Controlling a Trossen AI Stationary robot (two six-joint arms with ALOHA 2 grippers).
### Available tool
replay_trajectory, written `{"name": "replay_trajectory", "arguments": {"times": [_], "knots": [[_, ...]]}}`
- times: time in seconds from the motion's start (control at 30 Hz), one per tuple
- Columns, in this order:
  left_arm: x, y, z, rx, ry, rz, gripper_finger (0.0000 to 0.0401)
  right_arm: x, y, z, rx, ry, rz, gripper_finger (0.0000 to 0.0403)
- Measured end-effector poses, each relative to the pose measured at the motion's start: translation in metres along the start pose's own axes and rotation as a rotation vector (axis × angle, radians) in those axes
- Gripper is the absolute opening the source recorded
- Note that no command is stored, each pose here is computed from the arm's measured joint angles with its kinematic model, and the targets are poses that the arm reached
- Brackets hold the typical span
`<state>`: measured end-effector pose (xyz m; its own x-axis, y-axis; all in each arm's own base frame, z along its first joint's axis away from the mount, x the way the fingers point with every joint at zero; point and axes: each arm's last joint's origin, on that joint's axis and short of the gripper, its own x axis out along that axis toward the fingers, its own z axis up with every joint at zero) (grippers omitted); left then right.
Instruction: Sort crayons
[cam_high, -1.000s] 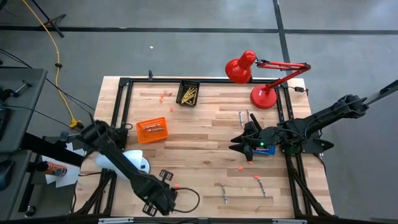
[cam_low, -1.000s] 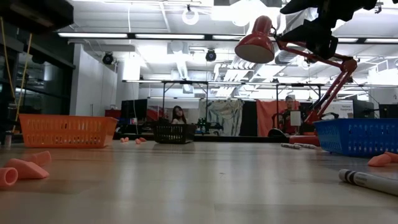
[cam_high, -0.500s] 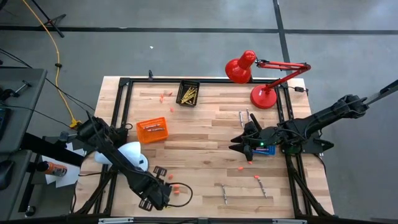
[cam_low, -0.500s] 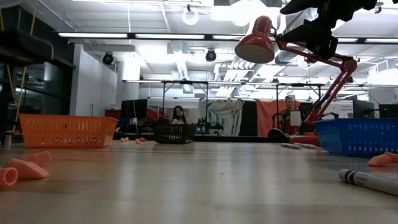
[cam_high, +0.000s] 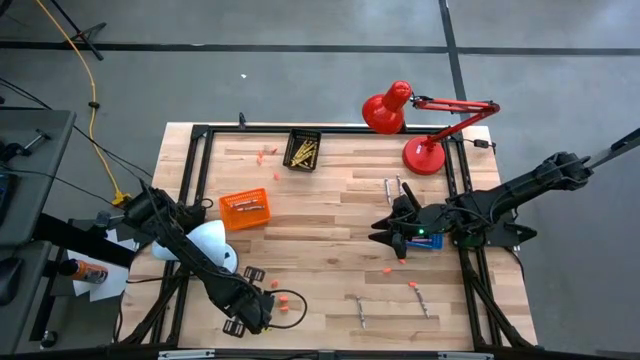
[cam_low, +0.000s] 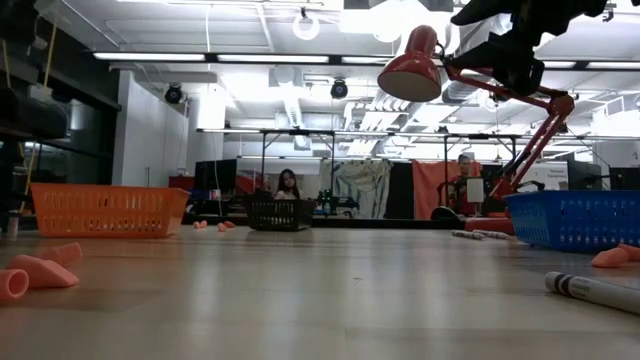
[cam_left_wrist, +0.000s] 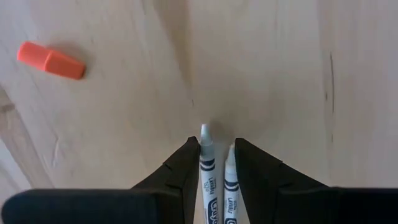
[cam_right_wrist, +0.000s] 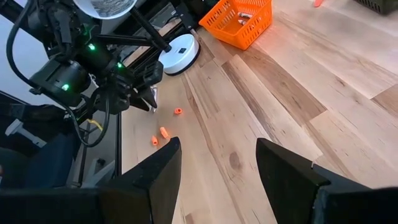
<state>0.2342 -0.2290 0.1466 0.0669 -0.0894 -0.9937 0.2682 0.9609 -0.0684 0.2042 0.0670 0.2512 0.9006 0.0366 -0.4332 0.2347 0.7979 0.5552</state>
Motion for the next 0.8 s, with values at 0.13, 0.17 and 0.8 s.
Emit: {"name": "replay_trajectory", "arguments": {"times": [0.13,0.17,0.8], "knots": [[0.0000,0.0011,0.0006,-0.002,-0.005,0.008,0.0090,0.0000,-0.0011,-0.0005,-0.004,-0.002,-0.019,0.0201],[0.0000,0.0018,0.0010,-0.005,-0.005,0.010,0.0090,0.0000,-0.0016,-0.0007,-0.005,-0.004,-0.027,0.0201],[0.0093,0.0066,-0.0012,-0.100,-0.019,0.009,0.0088,-0.0001,-0.0025,-0.0009,-0.008,-0.007,-0.042,0.0201]]}}
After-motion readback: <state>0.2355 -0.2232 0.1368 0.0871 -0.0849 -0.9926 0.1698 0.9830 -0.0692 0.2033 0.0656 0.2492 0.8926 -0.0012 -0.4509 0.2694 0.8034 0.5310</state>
